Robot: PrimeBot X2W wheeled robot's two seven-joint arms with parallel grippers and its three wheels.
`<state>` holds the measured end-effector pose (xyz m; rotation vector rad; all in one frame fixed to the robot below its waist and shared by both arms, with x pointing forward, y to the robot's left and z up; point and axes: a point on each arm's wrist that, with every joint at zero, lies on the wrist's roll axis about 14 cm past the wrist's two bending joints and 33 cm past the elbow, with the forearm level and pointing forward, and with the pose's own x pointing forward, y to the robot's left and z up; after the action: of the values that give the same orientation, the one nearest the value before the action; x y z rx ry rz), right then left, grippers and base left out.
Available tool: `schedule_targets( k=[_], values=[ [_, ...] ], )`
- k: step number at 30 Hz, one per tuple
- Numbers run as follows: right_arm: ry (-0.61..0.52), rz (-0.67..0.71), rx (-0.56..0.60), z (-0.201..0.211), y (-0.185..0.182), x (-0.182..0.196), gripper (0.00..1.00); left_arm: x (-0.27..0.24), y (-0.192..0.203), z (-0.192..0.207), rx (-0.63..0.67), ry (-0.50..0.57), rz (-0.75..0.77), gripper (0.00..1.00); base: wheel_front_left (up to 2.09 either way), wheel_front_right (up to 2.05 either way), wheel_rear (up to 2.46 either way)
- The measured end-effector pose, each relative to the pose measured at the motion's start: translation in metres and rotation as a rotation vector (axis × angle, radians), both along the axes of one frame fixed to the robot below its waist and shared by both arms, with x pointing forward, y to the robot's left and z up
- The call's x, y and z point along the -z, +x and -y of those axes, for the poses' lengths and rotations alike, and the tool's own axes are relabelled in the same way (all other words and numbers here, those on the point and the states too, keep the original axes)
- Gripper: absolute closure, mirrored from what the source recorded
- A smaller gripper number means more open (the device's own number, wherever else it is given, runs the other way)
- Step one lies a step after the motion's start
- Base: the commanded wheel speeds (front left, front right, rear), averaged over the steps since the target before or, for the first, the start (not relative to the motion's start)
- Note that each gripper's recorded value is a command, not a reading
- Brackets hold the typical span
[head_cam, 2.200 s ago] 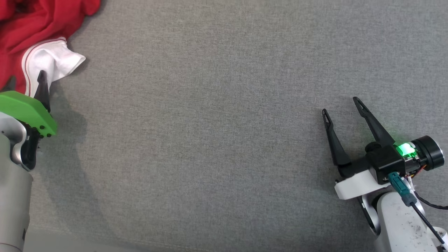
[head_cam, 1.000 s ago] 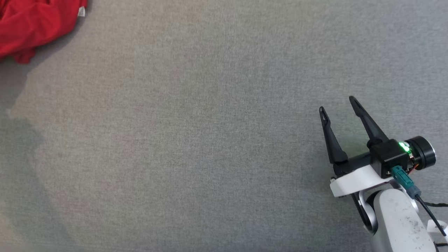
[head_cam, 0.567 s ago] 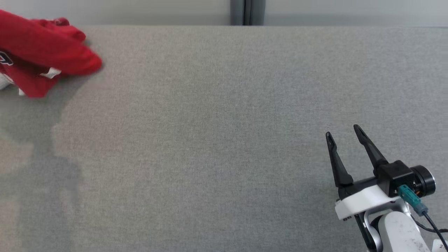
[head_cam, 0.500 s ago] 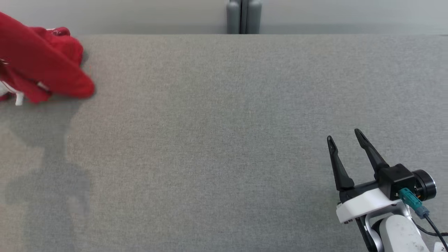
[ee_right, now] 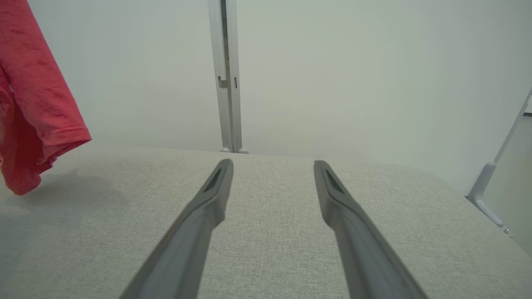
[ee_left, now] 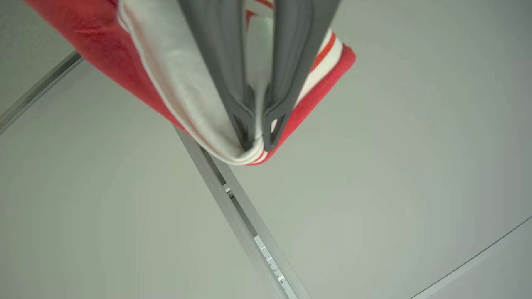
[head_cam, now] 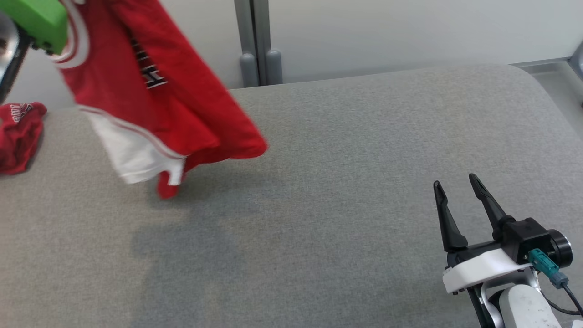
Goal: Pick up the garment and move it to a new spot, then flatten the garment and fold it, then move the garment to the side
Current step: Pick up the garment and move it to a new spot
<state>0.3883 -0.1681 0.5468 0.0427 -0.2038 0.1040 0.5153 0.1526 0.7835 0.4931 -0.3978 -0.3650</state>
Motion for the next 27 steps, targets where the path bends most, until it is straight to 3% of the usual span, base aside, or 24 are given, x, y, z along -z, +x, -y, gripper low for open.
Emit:
schedule_targets(
  k=[4,8,13,19,27],
  values=[
    [0.004,0.009,0.047,0.016,-0.007,-0.003,0.00,-0.003,-0.003,0.047,0.115,-0.046,0.003,1.00,0.00,0.00,0.00],
    [0.005,0.007,0.079,0.027,-0.010,-0.003,0.00,0.043,0.001,0.063,0.152,-0.102,-0.101,1.00,0.00,0.00,0.00],
    [0.005,-0.014,0.098,0.033,-0.006,0.005,0.00,0.150,0.002,0.053,0.108,-0.181,-0.324,1.00,0.00,0.00,0.00],
    [0.002,-0.037,0.088,0.030,0.005,0.013,0.00,0.291,-0.025,0.028,-0.011,-0.244,-0.623,1.00,0.00,0.00,0.00],
    [-0.004,-0.075,0.068,0.024,0.018,0.028,0.00,0.356,-0.042,0.013,-0.112,-0.309,-0.745,1.00,0.00,0.00,0.00]
  ],
)
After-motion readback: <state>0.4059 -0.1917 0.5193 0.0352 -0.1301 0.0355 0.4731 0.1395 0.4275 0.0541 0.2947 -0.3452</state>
